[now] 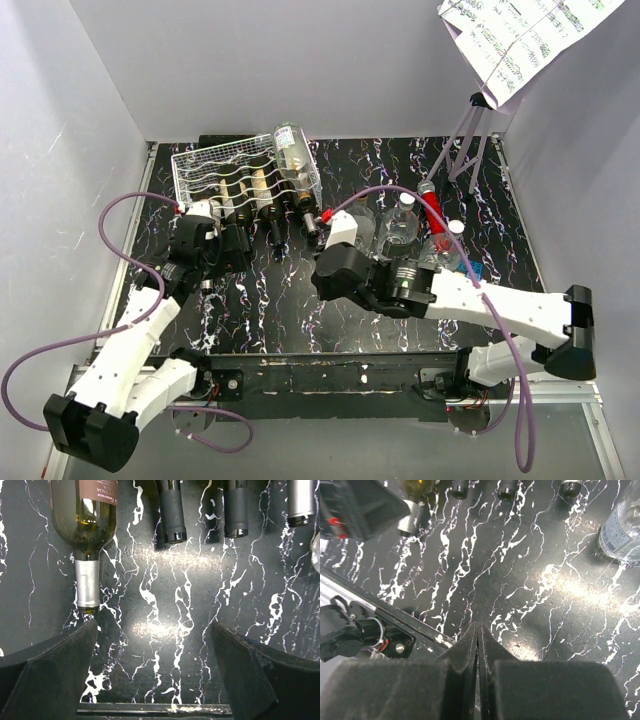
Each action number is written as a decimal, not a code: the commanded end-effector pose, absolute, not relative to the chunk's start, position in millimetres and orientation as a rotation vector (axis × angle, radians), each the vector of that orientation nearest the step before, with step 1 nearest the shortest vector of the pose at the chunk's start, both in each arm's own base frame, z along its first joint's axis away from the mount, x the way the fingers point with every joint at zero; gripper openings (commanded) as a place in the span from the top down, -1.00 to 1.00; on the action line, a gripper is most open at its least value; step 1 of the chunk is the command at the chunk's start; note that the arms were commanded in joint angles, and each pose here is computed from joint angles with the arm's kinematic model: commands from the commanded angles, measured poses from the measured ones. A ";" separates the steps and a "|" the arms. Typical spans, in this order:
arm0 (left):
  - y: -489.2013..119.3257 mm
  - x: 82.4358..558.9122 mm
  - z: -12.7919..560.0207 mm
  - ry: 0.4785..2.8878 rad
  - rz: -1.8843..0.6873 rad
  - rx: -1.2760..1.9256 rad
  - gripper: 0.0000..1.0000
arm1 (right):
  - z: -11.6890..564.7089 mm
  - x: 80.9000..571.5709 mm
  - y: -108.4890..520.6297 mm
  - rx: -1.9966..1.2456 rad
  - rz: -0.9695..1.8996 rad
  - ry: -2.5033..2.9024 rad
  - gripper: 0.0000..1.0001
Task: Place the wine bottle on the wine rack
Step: Adjust the wine bottle in the wine rack.
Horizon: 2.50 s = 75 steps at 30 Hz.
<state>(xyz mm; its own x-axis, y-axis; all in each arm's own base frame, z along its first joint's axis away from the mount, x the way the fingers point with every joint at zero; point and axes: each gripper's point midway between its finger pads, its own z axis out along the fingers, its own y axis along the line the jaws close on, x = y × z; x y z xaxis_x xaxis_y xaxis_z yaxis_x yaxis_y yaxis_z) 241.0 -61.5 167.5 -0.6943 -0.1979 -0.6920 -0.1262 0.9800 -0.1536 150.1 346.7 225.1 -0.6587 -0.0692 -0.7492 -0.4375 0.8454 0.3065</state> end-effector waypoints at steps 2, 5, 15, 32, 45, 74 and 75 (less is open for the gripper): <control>-56.4 256.3 155.7 2.353 -0.118 -0.205 -0.96 | 249.8 151.2 330.9 -0.353 0.631 2.157 0.87; -41.4 263.1 127.5 2.432 -0.061 -0.265 -0.96 | 261.7 150.7 324.1 -0.363 0.664 2.111 0.85; -11.0 286.9 105.1 2.449 -0.070 -0.381 -0.39 | 273.2 144.5 316.2 -0.360 0.835 2.060 0.81; -0.6 287.6 43.2 2.594 -0.012 -0.479 -0.20 | 279.6 168.5 295.7 -0.231 0.910 1.964 0.81; -5.0 278.0 35.7 2.616 -0.030 -0.521 1.00 | 284.0 167.8 286.6 -0.217 0.918 1.939 0.83; 25.2 351.9 77.4 2.239 0.201 -0.479 1.00 | 277.1 168.1 286.5 -0.223 0.930 1.916 0.85; 25.8 353.9 75.7 2.237 0.205 -0.485 1.00 | 276.6 168.3 285.5 -0.222 0.927 1.915 0.85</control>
